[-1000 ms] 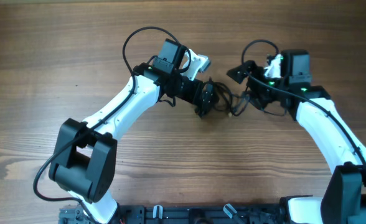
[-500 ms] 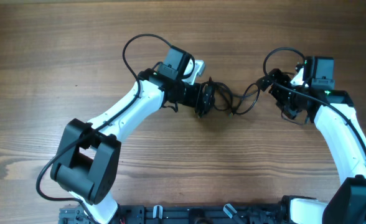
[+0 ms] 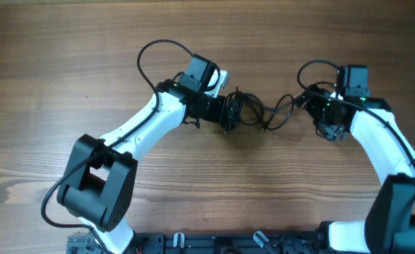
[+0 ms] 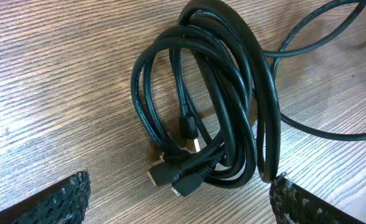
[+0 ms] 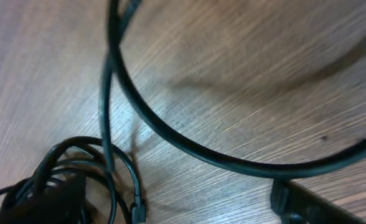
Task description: Untangle cables
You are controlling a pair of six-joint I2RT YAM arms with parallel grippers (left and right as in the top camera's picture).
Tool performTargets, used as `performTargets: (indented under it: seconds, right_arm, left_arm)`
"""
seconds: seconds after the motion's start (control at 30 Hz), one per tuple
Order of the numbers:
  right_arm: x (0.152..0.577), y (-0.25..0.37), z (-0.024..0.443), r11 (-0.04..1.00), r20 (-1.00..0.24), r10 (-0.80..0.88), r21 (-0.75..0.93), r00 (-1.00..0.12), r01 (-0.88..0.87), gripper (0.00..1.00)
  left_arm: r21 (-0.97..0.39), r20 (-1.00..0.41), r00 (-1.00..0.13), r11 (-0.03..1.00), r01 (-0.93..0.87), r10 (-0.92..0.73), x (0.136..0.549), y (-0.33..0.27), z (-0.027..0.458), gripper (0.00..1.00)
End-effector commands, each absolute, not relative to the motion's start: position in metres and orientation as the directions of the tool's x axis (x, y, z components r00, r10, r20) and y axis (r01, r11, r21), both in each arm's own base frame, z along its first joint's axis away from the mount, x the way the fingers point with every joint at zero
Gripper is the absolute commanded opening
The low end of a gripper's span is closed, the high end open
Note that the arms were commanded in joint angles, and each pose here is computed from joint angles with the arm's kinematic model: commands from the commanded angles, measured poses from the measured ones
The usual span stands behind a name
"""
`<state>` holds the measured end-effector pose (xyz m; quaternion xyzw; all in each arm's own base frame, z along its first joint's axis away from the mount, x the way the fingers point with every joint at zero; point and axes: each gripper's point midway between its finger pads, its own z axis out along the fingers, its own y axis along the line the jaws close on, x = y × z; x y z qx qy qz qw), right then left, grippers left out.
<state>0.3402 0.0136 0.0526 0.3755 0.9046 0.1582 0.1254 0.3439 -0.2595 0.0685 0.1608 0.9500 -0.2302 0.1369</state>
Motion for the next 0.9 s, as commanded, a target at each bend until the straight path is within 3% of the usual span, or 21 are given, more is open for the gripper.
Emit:
performTargets:
  seconds: [0.0, 0.17, 0.23, 0.7, 0.8, 0.87]
  right_arm:
    - [0.342, 0.031, 0.045, 0.559, 0.028, 0.778, 0.427, -0.628, 0.711, 0.76]
    - [0.351, 0.029, 0.039, 0.456, 0.061, 0.847, 0.430, -0.529, 0.779, 0.58]
    - [0.356, 0.028, 0.038, 0.432, 0.062, 0.860, 0.439, -0.506, 0.788, 0.55]
    - [0.383, 0.048, 0.014, 0.459, 0.023, 0.845, 0.480, -0.534, 0.748, 0.54]
    - [0.382, 0.043, 0.010, 0.466, 0.003, 0.851, 0.456, -0.524, 0.758, 0.35]
    - [0.380, 0.040, 0.008, 0.468, -0.008, 0.855, 0.439, -0.518, 0.767, 0.24]
  left_arm:
    - [-0.378, -0.332, -0.912, 0.851, 0.364, 0.242, 0.342, -0.256, 0.066, 0.94]
    - [-0.373, -0.334, -0.906, 0.847, 0.380, 0.259, 0.341, -0.256, 0.066, 0.98]
    - [-0.369, -0.337, -0.903, 0.845, 0.388, 0.267, 0.341, -0.256, 0.066, 0.98]
    - [-0.365, -0.322, -0.907, 0.849, 0.383, 0.271, 0.338, -0.254, 0.064, 1.00]
    - [-0.318, -0.309, -0.912, 0.875, 0.365, 0.269, 0.338, -0.244, 0.059, 0.99]
    - [-0.273, -0.302, -0.915, 0.896, 0.351, 0.267, 0.340, -0.235, 0.056, 0.90]
